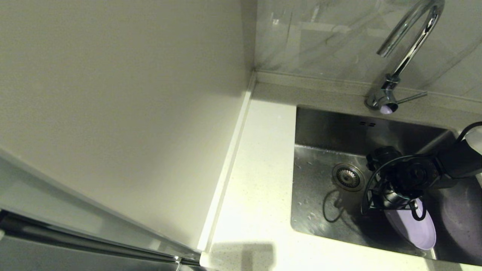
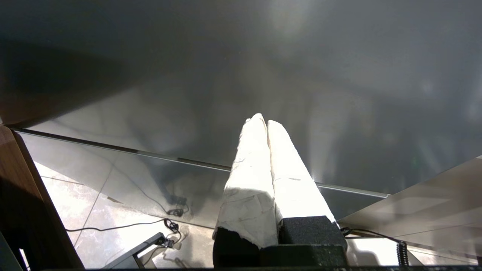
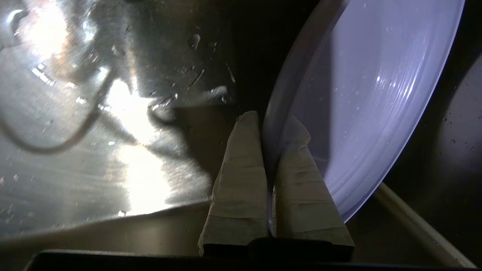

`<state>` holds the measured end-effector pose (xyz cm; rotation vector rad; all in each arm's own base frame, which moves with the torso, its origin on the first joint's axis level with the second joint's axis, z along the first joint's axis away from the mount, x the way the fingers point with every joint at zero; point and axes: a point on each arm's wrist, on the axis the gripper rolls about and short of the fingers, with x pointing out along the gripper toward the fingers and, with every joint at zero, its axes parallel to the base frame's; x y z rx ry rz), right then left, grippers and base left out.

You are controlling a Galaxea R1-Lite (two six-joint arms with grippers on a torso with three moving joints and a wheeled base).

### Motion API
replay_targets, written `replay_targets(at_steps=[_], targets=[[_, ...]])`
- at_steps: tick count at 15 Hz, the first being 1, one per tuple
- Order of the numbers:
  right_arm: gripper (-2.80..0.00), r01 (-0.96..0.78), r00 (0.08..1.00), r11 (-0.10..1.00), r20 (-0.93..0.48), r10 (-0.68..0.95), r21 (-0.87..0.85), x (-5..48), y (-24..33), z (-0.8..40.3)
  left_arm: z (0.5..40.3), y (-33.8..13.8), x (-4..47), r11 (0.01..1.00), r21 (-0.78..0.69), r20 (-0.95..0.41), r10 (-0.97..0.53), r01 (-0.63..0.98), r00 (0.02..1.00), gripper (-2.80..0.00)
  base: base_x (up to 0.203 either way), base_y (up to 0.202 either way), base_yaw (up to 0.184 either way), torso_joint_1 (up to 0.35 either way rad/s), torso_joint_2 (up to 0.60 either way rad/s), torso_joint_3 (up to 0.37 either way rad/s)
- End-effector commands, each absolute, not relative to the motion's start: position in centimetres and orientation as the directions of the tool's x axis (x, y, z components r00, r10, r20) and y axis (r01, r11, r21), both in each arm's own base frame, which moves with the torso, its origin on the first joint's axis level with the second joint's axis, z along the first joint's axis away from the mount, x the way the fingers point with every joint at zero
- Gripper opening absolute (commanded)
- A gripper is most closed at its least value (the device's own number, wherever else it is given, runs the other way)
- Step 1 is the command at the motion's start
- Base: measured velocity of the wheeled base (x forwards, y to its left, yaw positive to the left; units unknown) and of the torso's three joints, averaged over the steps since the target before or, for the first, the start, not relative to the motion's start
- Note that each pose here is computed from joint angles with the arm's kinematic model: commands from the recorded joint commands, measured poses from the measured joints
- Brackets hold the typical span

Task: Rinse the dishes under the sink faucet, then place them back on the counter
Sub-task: Put a plate into the sink

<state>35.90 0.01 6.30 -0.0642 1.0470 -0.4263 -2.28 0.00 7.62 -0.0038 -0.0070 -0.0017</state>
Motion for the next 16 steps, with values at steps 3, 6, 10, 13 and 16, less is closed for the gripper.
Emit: replay_targets(at_steps=[3, 6, 10, 13, 16], targets=[[-2.80, 0.317, 0.418, 0.910, -0.822, -0.386, -0.266, 37.2, 0.0, 5.3, 7.5, 0.0, -2.3, 1.000, -0.005, 0.005, -0.002, 0.002, 1.000, -2.80, 0.000, 0.000, 0.000, 0.000, 0.00, 0.000], [-2.80, 0.316, 0.409, 0.910, -0.826, -0.387, -0.270, 37.6, 0.0, 4.7, 7.5, 0.0, -2.3, 1.000, -0.005, 0.004, -0.002, 0.002, 1.000, -2.80, 0.000, 0.000, 0.000, 0.000, 0.00, 0.000], [-2.80, 0.321, 0.409, 0.904, -0.820, -0.401, -0.282, 37.8, 0.0, 4.5, 7.5, 0.0, -2.3, 1.000, -0.005, 0.005, -0.002, 0.002, 1.000, -2.80, 0.000, 0.000, 0.000, 0.000, 0.00, 0.000], [0.00, 0.353, 0.416, 0.895, -0.812, -0.410, -0.271, 38.0, 0.0, 4.8, 7.6, 0.0, -2.3, 1.000, -0.005, 0.006, -0.002, 0.002, 1.000, -2.80, 0.000, 0.000, 0.000, 0.000, 0.00, 0.000], [0.00, 0.359, 0.423, 0.895, -0.808, -0.410, -0.266, 37.9, 0.0, 5.2, 7.5, 0.0, -2.3, 1.000, -0.005, 0.003, -0.002, 0.002, 1.000, -2.80, 0.000, 0.000, 0.000, 0.000, 0.00, 0.000]])
